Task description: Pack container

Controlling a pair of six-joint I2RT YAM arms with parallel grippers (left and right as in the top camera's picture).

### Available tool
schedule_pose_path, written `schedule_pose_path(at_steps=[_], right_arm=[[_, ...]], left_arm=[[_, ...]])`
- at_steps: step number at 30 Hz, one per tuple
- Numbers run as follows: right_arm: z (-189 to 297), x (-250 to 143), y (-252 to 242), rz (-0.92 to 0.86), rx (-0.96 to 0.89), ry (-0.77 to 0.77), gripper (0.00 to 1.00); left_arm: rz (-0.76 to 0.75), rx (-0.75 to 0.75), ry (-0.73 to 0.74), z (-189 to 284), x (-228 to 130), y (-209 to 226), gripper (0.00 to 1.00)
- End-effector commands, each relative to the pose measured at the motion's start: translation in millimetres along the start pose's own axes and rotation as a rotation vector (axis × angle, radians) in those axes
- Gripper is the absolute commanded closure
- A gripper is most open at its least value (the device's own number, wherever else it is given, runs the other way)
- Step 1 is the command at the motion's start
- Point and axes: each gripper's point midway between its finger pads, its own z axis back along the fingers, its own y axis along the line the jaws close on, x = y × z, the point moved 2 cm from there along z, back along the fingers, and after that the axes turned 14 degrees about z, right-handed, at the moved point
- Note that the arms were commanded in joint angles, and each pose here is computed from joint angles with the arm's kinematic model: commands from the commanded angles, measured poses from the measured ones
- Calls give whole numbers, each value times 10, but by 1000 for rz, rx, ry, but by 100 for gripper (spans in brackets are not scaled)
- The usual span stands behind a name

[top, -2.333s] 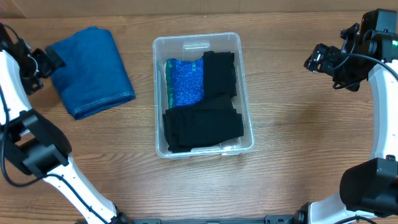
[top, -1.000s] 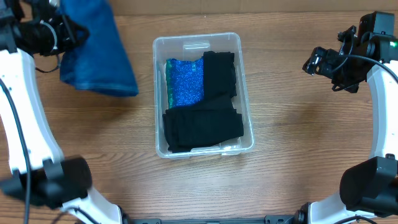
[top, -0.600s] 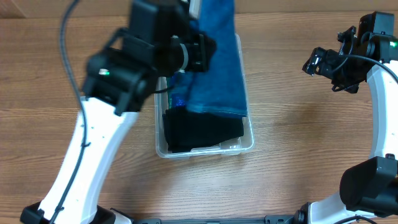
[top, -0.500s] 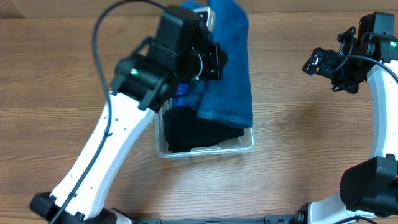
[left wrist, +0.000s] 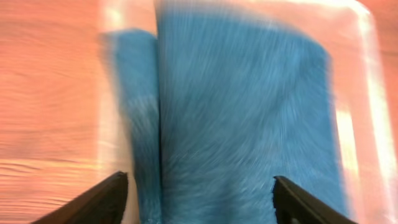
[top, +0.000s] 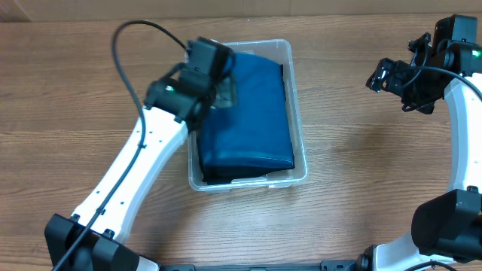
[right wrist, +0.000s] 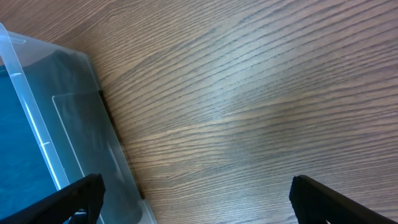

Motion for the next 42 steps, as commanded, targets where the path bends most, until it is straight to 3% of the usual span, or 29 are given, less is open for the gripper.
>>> schedule_pose_path(at_steps=[1, 5, 6, 7, 8, 9, 13, 17, 19, 21, 24, 25, 26, 27, 30, 34, 37, 42], right_arm=[[-13, 2, 3, 5, 7, 0, 0], [-13, 4, 2, 6, 6, -1, 0], [-13, 4, 2, 5, 6, -1, 0], [-13, 5, 2, 5, 6, -1, 0], [-13, 6, 3, 5, 7, -2, 0], [-13, 7, 4, 6, 7, -3, 0], [-13, 10, 3, 6, 7, -4, 0], [-13, 10, 3, 6, 7, -4, 0], [-13, 11, 3, 6, 7, -4, 0], [-13, 11, 2, 6, 6, -4, 0], [-13, 19, 1, 7, 6, -8, 0], [-12, 21, 3, 8, 6, -8, 0], [-12, 21, 4, 25, 7, -9, 0], [-10, 44, 39, 49, 9, -17, 0], [11, 226, 369, 227, 7, -86, 0], [-10, 615, 945, 400, -43, -275, 0], [58, 813, 1193, 445, -18, -390, 0], [296, 548, 1148, 367, -17, -340, 0]], left_arm=[[-149, 153, -194, 263, 525, 352, 0], [-226, 29, -225, 416, 673, 85, 0], [-302, -101, -198, 424, 629, -133, 10], [-337, -163, -185, 431, 599, -233, 35], [-342, -203, -174, 417, 578, -301, 68], [-349, -207, -151, 339, 531, -332, 79], [-336, -169, 52, -375, 174, -308, 81], [-352, -23, 321, -1279, -443, 4, 77], [-352, 55, 460, -1465, -762, 219, 90], [-352, 64, 474, -1412, -777, 242, 91], [-344, -5, 265, -723, -151, -17, 82], [-334, -7, 180, -470, 70, -38, 66], [-313, -4, 92, -207, 288, -23, 21], [-224, 18, -31, 166, 569, 95, 0], [42, 55, -193, 804, 995, 668, 0], [212, 81, -160, 820, 1157, 1294, 0], [271, 145, -141, 748, 1187, 1612, 0], [227, 184, -40, 942, 867, 1664, 0]])
